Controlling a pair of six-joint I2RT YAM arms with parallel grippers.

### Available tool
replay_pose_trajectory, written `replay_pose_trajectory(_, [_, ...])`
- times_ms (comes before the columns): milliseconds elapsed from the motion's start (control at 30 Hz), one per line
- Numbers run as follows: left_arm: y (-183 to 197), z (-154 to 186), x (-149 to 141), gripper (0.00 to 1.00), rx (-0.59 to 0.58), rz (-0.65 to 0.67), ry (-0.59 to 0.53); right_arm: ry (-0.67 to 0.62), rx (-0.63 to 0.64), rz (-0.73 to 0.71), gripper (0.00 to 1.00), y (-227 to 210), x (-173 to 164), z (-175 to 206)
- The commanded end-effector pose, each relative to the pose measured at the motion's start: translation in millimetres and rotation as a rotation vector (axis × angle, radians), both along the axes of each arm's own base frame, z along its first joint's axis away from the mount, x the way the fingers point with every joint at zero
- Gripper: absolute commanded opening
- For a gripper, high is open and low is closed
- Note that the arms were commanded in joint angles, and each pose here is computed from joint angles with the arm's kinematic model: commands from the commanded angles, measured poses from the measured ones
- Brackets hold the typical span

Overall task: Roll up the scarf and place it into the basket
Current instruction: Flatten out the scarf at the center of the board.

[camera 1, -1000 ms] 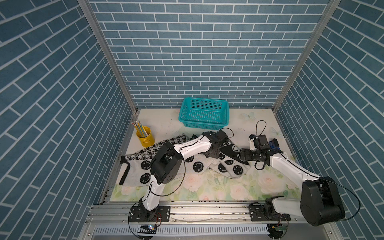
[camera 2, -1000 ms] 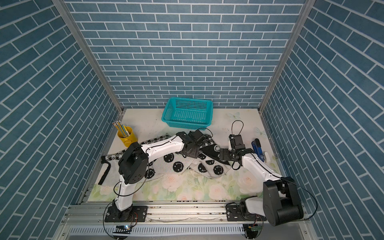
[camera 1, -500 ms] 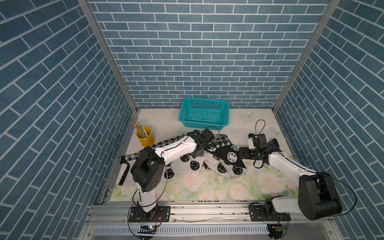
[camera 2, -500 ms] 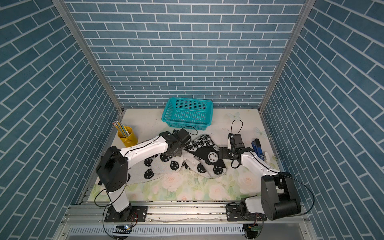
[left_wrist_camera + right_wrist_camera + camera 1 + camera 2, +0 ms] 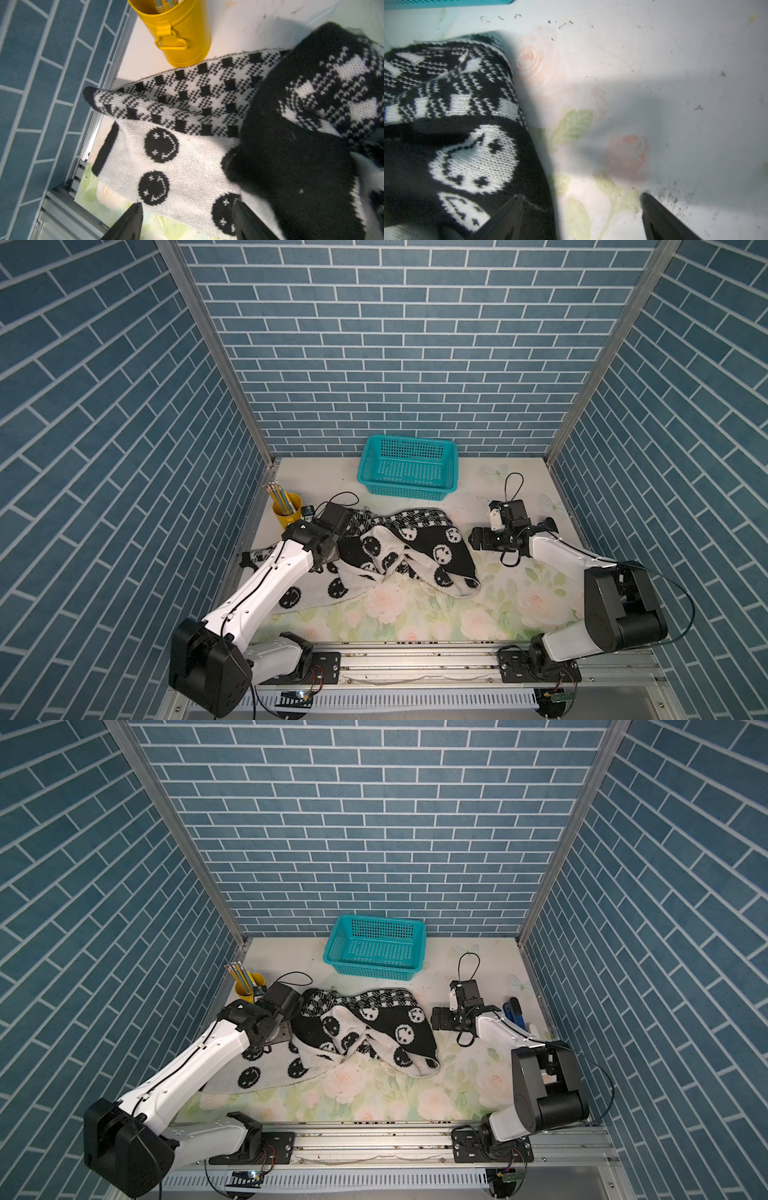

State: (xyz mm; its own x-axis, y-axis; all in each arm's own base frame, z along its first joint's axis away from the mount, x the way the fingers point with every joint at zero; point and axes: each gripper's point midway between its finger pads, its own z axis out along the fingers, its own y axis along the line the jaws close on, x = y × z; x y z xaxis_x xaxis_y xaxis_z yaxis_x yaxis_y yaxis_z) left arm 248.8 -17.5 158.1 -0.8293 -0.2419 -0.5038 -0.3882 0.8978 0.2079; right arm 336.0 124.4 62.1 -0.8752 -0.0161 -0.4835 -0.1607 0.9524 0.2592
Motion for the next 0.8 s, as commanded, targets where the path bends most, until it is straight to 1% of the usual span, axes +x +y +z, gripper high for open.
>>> replay_pose_trajectory(0, [-1.3,6.2,6.3,0.82,-0.013,-0.006,-0.021,-0.007,0.019,0.055,0.92,13.3,2.5,0.4])
replay_pose_trajectory(33, [-10.7,4.0,13.2,0.94,-0.05,-0.037,-0.025,-0.006,0.023,0.056,0.93,14.7,1.8,-0.3])
replay_pose_trajectory(67, [-18.5,0.9,19.0,1.0,-0.084,-0.056,-0.029,-0.009,0.025,0.055,0.92,14.9,1.6,-0.1])
replay_pose_trajectory(200, [-51.7,-13.0,47.3,1.0,-0.235,-0.134,-0.069,-0.012,0.035,0.052,0.93,16.2,0.7,-0.6])
replay_pose_trajectory(267, [-58.4,-22.4,59.8,1.0,-0.304,-0.145,-0.078,0.003,0.053,0.063,0.93,20.6,0.7,-5.7])
replay_pose_trajectory(333, [-57.1,-31.6,71.1,1.0,-0.342,-0.137,-0.081,0.013,0.073,0.067,0.93,24.8,0.5,-10.6])
replay_pose_trajectory(400, [-50.5,-38.9,81.3,1.0,-0.344,-0.124,-0.09,0.016,0.083,0.065,0.93,25.9,-0.1,-13.7])
replay_pose_trajectory(533, [-41.4,-61.6,93.8,0.99,-0.436,-0.095,-0.066,0.018,0.083,0.064,0.93,25.7,-1.6,-16.2])
replay_pose_trajectory(600, [-38.6,-64.4,99.3,0.96,-0.444,-0.089,-0.081,0.016,0.086,0.062,0.93,25.8,-0.9,-16.7])
replay_pose_trajectory(700, [-47.1,-70.0,106.3,0.83,-0.495,-0.104,-0.091,0.021,0.107,0.06,0.93,29.3,1.0,-20.5])
replay_pose_trajectory(767, [-52.1,-78.3,106.1,0.63,-0.523,-0.104,-0.071,0.032,0.115,0.06,0.92,31.7,2.3,-25.3])
